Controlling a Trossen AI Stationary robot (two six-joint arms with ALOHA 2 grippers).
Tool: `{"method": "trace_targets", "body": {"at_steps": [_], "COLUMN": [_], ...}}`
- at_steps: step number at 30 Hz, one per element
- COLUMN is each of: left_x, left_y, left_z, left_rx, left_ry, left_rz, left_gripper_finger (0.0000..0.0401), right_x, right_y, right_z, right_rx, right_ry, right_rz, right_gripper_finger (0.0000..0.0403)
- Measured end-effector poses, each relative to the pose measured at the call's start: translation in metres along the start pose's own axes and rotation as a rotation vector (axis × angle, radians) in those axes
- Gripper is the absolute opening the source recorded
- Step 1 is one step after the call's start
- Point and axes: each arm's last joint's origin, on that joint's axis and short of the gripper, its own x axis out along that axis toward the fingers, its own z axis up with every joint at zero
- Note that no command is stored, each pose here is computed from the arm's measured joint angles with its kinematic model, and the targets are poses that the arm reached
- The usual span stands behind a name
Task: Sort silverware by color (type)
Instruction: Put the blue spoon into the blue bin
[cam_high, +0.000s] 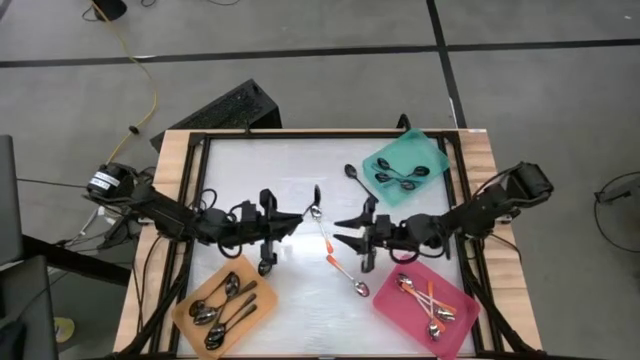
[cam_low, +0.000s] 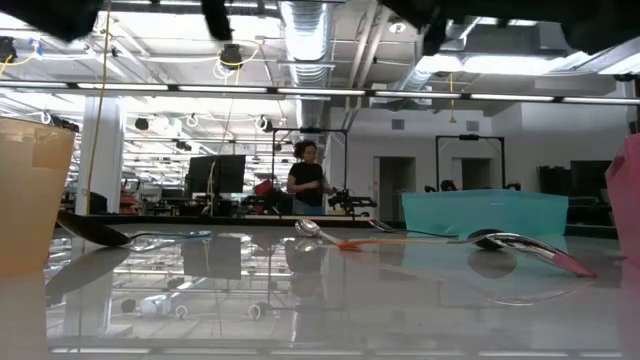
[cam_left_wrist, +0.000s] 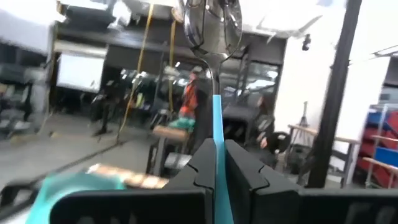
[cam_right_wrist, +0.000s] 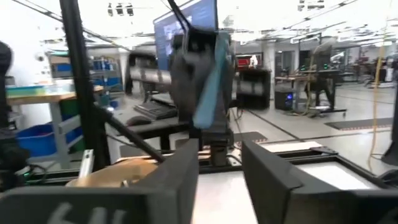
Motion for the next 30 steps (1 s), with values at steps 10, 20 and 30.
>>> {"method": "trace_targets", "body": {"at_steps": [10,20,30], "left_x": [-0.031,-0.031,-0.031], "left_y": [0.015,0.014,0.013], "left_z": [-0.023,-0.024,-0.025], "left_rx": [-0.056,-0.037,-0.027], "left_ry": [0.027,0.037,0.049], "left_rz": [-0.026,-0.079,-0.087], "left_gripper_finger": [0.0000,0.0000,0.0000], "right_x": [0.046,0.095,0.113], "right_y": [-0.004,-0.008,-0.005], "right_z": [-0.002,0.006,0.024], "right_rx": [-0.025,-0.050,-0.091], "right_ry": [0.016,0.061,0.195], "right_rz": [-0.024,0.033,0.067], "right_gripper_finger": [0.0273,0.0286,0.0286]}}
